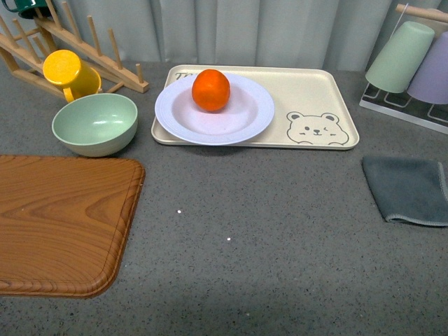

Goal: Place orange and plate with both arms

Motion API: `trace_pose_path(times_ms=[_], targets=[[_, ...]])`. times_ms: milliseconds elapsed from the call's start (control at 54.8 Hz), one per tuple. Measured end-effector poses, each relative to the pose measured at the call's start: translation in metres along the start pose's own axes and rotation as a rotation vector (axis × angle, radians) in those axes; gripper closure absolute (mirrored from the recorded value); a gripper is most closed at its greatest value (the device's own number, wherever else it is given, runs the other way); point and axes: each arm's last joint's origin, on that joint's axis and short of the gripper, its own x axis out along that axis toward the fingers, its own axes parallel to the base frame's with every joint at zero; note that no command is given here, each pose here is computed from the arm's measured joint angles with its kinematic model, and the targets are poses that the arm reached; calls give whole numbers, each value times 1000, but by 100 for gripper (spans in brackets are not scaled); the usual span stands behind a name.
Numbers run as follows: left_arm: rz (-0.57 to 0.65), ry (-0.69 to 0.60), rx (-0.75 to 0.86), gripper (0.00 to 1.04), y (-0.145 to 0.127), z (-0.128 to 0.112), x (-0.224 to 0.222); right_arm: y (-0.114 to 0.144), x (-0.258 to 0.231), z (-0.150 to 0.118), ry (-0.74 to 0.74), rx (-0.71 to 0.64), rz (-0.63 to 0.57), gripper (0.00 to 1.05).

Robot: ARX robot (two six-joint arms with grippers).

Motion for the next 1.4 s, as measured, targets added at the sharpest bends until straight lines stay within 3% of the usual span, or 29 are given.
trace_pose_path(times_ms=[474, 967, 1131, 1405], targets=[[0, 0, 0, 6, 0, 0, 0, 6, -25, 1, -106, -100, 12, 9], [0, 0, 0, 6, 0, 0, 0, 7, -26, 2, -118, -118, 13, 9], [0, 0, 0, 6, 0, 0, 0, 11, -25, -1, -265, 65, 46, 35], [0, -1, 0, 6, 0, 0, 0, 11, -26, -1, -266, 128, 54, 82]])
